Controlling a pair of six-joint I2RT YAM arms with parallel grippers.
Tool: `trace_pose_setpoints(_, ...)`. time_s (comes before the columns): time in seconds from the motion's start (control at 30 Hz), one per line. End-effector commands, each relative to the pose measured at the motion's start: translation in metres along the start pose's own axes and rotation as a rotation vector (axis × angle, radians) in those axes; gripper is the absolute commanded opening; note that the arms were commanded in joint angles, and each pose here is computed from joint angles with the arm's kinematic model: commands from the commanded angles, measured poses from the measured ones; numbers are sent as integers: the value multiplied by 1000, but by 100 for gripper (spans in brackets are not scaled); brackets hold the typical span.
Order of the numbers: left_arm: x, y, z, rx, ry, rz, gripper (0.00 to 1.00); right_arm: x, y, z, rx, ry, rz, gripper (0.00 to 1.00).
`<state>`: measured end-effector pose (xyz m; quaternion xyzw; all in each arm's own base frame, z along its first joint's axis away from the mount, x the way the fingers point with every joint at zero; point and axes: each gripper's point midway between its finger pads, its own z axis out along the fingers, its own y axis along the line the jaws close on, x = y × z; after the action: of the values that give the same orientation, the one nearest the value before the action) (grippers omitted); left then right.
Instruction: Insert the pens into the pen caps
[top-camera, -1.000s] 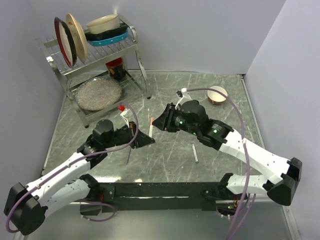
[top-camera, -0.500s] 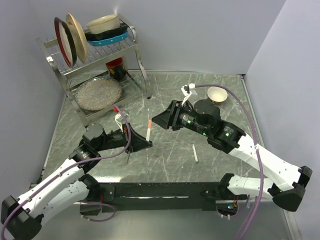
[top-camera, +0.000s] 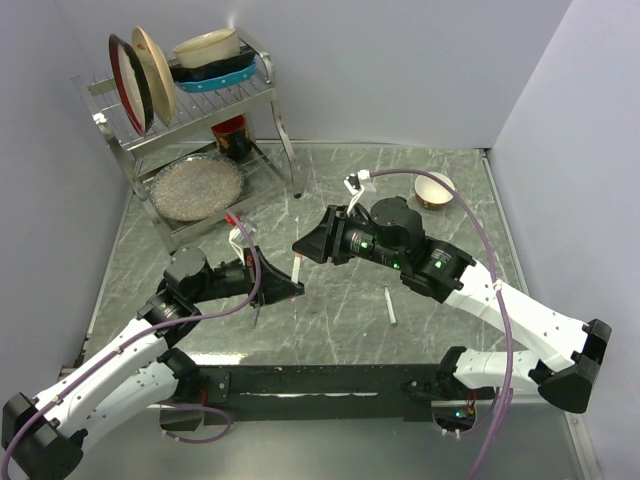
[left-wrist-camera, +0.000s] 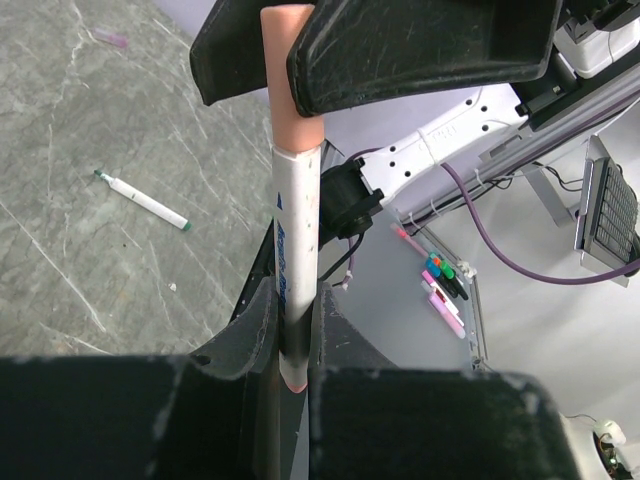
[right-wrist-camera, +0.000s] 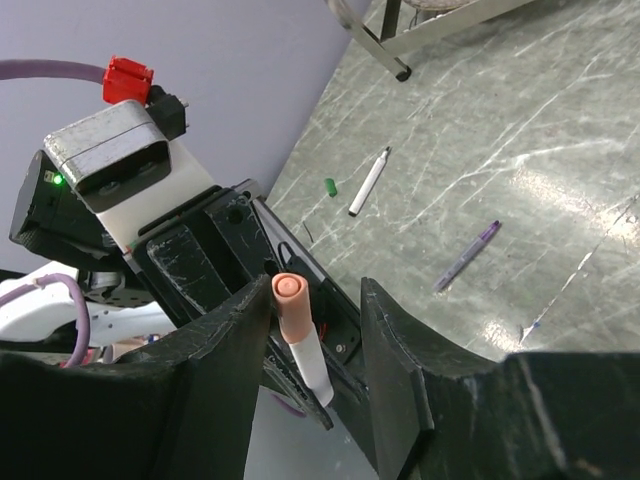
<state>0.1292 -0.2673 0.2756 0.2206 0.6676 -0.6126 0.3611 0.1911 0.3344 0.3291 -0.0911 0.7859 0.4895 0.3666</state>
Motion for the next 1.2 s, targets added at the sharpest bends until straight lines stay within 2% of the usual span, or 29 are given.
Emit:
trace_pose_setpoints(0.0,-5,-10,0,45,-13,38,1,-25,26,-4,-72,-84,-27,48)
trace_pose_setpoints(0.33,-4,-9,-1,43,-14,36,1,-31,29,2,-68,-93,-31,47)
trace_pose_setpoints(0.4,-4,-9,-1,43,-16,37,1,-29,29,2,-74,-89,-30,42)
trace_pose_setpoints(0.43,-5,-9,-1,43,-18,38,1,-26,27,2,-74,-82,-30,36)
trace_pose_setpoints(0.6,-10,-8,1,32,-33,39,1,-3,25,0,-88,-21,-41,27)
trace_pose_setpoints(0.83,-23,-4,8,10,-59,38,1,49,4,-3,-71,99,-63,0)
trace_pose_setpoints(1.0,-33,6,8,-53,-108,60,1,72,-3,-8,-77,168,-70,0)
trace_pose_setpoints(1.17,-55,18,9,-149,-186,70,1,86,-30,-16,30,165,-89,0)
